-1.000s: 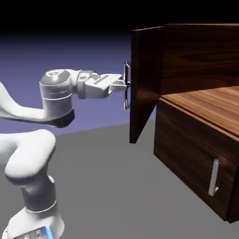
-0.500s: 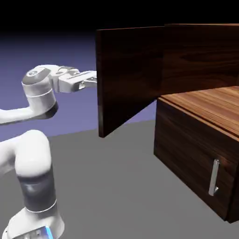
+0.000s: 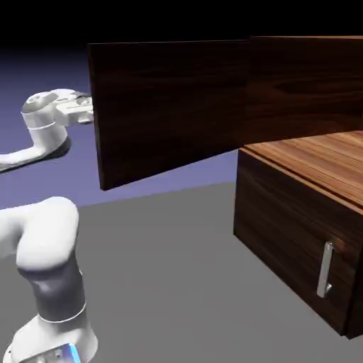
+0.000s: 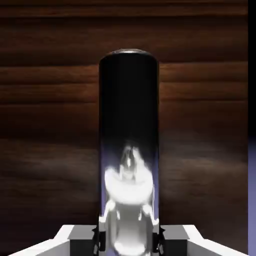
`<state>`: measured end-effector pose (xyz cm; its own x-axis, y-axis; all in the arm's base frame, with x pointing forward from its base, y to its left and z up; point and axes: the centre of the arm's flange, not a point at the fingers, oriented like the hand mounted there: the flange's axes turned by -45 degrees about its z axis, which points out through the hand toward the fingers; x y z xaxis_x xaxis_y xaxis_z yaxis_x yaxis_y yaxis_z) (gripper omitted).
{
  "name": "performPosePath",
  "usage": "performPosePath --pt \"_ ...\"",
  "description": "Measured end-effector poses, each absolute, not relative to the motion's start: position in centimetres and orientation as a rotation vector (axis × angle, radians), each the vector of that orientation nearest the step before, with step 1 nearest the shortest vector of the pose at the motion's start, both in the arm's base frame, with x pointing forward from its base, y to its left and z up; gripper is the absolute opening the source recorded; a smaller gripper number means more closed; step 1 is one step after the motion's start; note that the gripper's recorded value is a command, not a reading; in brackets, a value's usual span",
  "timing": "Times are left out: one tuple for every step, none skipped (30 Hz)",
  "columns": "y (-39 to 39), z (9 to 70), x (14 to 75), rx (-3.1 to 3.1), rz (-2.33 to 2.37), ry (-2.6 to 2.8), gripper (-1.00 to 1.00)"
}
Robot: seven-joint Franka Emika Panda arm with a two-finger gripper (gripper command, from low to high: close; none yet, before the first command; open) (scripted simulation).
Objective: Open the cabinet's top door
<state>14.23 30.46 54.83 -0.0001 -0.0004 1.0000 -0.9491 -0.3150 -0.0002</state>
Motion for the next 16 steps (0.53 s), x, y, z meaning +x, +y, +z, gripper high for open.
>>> performPosePath --pt "31.4 54.8 14.2 1.428 1.428 -1.051 -1.00" --pt "32.3 54.8 14.2 1.416 1.415 -1.061 -1.00" --pt "33.3 54.8 14.2 1.403 1.403 -1.071 -1.00" --pt "34.2 54.8 14.2 1.391 1.390 -1.081 -1.00" --pt "35.1 54.8 14.3 1.378 1.378 -1.091 -1.00" --pt "35.9 54.8 14.3 1.366 1.366 -1.100 -1.00" --pt "36.8 54.8 14.4 1.355 1.354 -1.109 -1.00" --pt "37.6 54.8 14.5 1.343 1.343 -1.117 -1.00" --pt "38.4 54.8 14.6 1.332 1.331 -1.126 -1.00" --pt "39.2 54.8 14.7 1.320 1.320 -1.134 -1.00" --pt "40.0 54.8 14.8 1.309 1.309 -1.142 -1.00" --pt "40.8 54.8 14.9 1.298 1.298 -1.149 -1.00" --pt "41.5 54.8 15.0 1.288 1.288 -1.157 -1.00" --pt "42.3 54.8 15.2 1.277 1.277 -1.164 -1.00" --pt "43.0 54.8 15.3 1.267 1.267 -1.171 -1.00" --pt "43.7 54.8 15.5 1.257 1.257 -1.178 -1.00"
